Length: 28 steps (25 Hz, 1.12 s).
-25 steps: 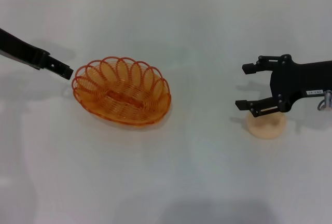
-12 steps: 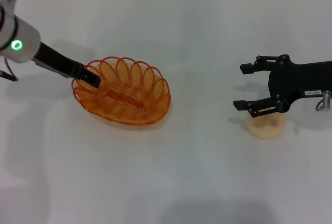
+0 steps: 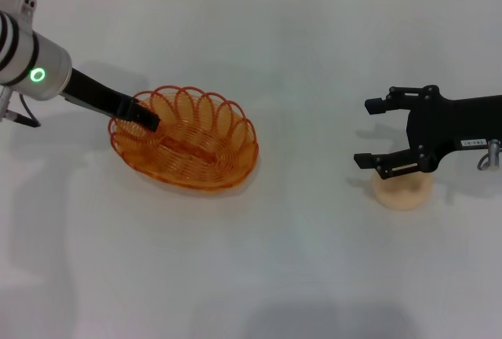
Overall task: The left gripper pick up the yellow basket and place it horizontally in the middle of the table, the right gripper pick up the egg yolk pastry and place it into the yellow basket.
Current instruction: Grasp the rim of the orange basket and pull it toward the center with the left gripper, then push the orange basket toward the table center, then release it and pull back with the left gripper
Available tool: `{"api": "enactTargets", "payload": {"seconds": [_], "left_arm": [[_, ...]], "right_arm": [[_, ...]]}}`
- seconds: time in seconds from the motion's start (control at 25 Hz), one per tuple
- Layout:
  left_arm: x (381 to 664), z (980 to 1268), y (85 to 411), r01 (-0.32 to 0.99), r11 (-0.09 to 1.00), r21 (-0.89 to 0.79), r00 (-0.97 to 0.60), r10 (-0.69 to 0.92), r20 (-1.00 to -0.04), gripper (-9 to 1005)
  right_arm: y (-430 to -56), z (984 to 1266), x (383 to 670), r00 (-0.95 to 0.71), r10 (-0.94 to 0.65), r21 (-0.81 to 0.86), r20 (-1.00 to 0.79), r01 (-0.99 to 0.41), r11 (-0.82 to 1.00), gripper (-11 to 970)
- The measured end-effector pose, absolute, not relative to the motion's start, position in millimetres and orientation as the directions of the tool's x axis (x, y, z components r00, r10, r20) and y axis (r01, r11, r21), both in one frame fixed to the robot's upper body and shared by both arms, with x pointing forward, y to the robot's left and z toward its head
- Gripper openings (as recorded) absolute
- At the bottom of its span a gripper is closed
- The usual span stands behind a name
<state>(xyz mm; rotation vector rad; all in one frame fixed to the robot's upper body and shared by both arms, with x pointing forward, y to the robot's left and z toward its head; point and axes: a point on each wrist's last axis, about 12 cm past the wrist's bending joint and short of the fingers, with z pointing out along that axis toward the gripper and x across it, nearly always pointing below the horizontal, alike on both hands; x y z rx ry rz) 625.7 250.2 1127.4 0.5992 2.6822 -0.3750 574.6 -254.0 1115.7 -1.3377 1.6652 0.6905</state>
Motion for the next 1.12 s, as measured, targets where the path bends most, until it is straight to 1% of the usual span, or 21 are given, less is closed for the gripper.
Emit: {"api": "enactTargets", "payload": {"seconds": [0.28, 0.44, 0.64, 0.76, 0.96, 1.12], "left_arm": [[626, 1128, 253, 0.446, 0.874, -0.193, -0.842, 0.337, -0.421, 784], [625, 1125, 253, 0.444, 0.874, -0.198, -0.846, 0.336, -0.414, 587], [625, 1124, 254, 0.44, 0.876, -0.2, -0.846, 0.328, -0.421, 379], [624, 1124, 252, 0.441, 0.868, -0.227, -0.844, 0.317, -0.432, 122], [620, 1128, 249, 0.439, 0.839, -0.321, -0.848, 0.269, -0.456, 102], [615, 1131, 249, 0.367, 0.834, -0.413, -0.878, 0.164, -0.45, 85]], "right_arm": [[-255, 1116, 574, -0.05, -0.472, -0.093, -0.88, -0.957, 0.275, 860], [-254, 1116, 575, -0.049, -0.47, -0.093, -0.881, -0.957, 0.274, 858], [-254, 1116, 574, -0.049, -0.47, -0.092, -0.881, -0.958, 0.273, 855], [-255, 1115, 573, -0.053, -0.47, -0.09, -0.881, -0.957, 0.276, 853], [-257, 1114, 572, -0.056, -0.471, -0.089, -0.88, -0.956, 0.28, 850], [-257, 1114, 572, -0.05, -0.473, -0.095, -0.88, -0.956, 0.278, 848]]}}
